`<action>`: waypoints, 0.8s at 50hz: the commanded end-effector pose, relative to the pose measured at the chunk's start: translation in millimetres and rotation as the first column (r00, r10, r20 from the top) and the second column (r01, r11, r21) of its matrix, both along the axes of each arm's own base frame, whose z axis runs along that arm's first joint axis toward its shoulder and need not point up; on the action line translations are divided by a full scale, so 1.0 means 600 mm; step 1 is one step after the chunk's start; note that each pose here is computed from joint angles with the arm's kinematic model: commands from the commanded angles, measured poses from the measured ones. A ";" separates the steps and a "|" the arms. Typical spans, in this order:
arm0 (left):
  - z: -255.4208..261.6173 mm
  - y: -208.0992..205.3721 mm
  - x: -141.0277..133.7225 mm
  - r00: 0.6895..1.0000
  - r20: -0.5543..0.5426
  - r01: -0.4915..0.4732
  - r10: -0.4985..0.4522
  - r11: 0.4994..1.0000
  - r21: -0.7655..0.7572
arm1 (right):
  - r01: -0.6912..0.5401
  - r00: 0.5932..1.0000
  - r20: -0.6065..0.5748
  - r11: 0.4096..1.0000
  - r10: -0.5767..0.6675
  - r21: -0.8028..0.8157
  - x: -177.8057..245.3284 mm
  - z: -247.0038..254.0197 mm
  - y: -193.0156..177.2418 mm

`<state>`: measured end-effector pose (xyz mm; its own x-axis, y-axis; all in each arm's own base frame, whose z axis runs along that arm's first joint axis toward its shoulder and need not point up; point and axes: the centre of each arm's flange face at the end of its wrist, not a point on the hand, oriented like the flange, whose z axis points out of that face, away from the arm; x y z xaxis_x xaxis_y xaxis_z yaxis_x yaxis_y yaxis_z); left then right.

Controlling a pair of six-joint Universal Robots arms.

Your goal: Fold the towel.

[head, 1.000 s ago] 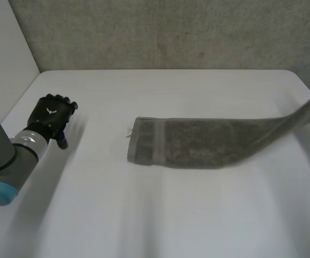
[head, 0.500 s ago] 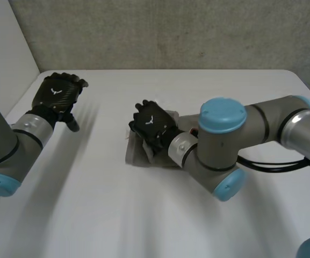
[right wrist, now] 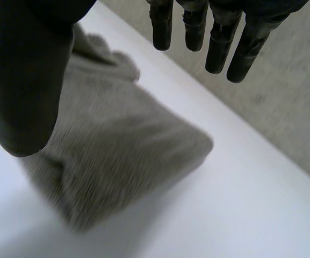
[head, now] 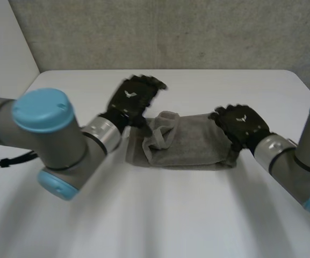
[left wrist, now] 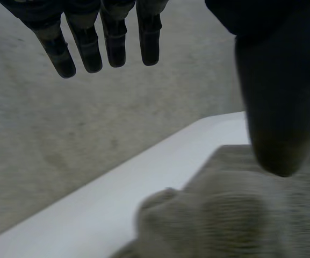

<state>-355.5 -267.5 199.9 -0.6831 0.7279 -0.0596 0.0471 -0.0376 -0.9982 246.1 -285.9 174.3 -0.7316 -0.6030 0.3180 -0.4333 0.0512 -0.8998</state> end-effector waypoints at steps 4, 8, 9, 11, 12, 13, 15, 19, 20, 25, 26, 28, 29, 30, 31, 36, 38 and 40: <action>-0.075 0.023 -0.045 0.996 0.047 0.067 -0.070 0.996 0.065 | -0.001 1.000 0.009 1.000 0.001 0.015 -0.019 -0.041 -0.001; -0.089 0.009 -0.055 0.997 0.047 0.066 -0.069 0.996 0.062 | -0.008 1.000 0.014 1.000 0.008 0.016 -0.014 -0.053 -0.002; -0.094 0.004 -0.059 0.997 0.046 0.066 -0.069 0.996 0.058 | -0.010 1.000 0.011 1.000 0.010 0.025 -0.012 -0.059 -0.001; -0.099 -0.002 -0.062 0.997 0.049 0.063 -0.066 0.997 0.054 | -0.010 1.000 0.010 0.999 0.009 0.033 -0.012 -0.065 -0.001; -0.106 -0.007 -0.063 0.997 0.056 0.053 -0.055 0.997 0.052 | -0.011 1.000 0.008 0.999 0.011 0.039 -0.011 -0.068 -0.001; -0.113 -0.013 -0.063 0.997 0.064 0.032 -0.035 0.998 0.048 | -0.014 1.000 0.002 0.999 0.014 0.040 -0.010 -0.071 0.000; -0.120 -0.024 -0.059 0.997 0.076 -0.006 0.003 0.999 0.041 | -0.014 1.000 0.000 0.999 0.014 0.046 -0.010 -0.074 0.001; -0.126 -0.048 -0.041 0.989 0.105 -0.108 0.106 0.994 0.014 | -0.017 1.000 -0.001 0.999 0.017 0.044 -0.010 -0.075 0.001; -0.125 -0.069 -0.021 0.978 0.117 -0.174 0.173 0.985 0.001 | -0.017 1.000 -0.001 0.999 0.017 0.044 -0.010 -0.075 0.001; -0.109 -0.111 0.038 0.939 0.131 -0.318 0.318 0.948 -0.015 | -0.022 1.000 -0.002 0.999 0.022 0.047 -0.009 -0.076 0.002; -0.101 -0.114 0.051 0.933 0.129 -0.336 0.335 0.942 -0.016 | -0.022 1.000 -0.002 0.999 0.022 0.048 -0.009 -0.077 0.002; -0.096 -0.114 0.061 0.929 0.128 -0.348 0.347 0.937 -0.012 | -0.022 1.000 -0.003 0.999 0.022 0.048 -0.009 -0.077 0.002; -0.091 -0.111 0.068 0.927 0.127 -0.354 0.352 0.935 -0.009 | -0.022 1.000 -0.002 0.999 0.022 0.048 -0.009 -0.078 0.002; -0.091 -0.111 0.068 0.927 0.127 -0.354 0.352 0.935 -0.009 | -0.022 1.000 -0.002 0.999 0.022 0.042 -0.009 -0.078 0.002; -0.087 -0.106 0.073 0.926 0.129 -0.358 0.356 0.934 -0.004 | -0.022 1.000 -0.002 0.999 0.022 0.042 -0.009 -0.078 0.002; -0.094 -0.081 0.083 0.925 0.157 -0.355 0.347 0.935 0.024 | -0.024 1.000 0.008 1.000 0.024 0.001 -0.008 -0.078 -0.002; -0.097 -0.072 0.084 0.926 0.164 -0.351 0.341 0.936 0.033 | -0.024 1.000 0.012 0.999 0.024 -0.022 -0.007 -0.078 -0.005; -0.104 -0.053 0.083 0.929 0.183 -0.337 0.323 0.940 0.049 | -0.025 1.000 0.011 0.999 0.025 -0.029 -0.007 -0.078 -0.007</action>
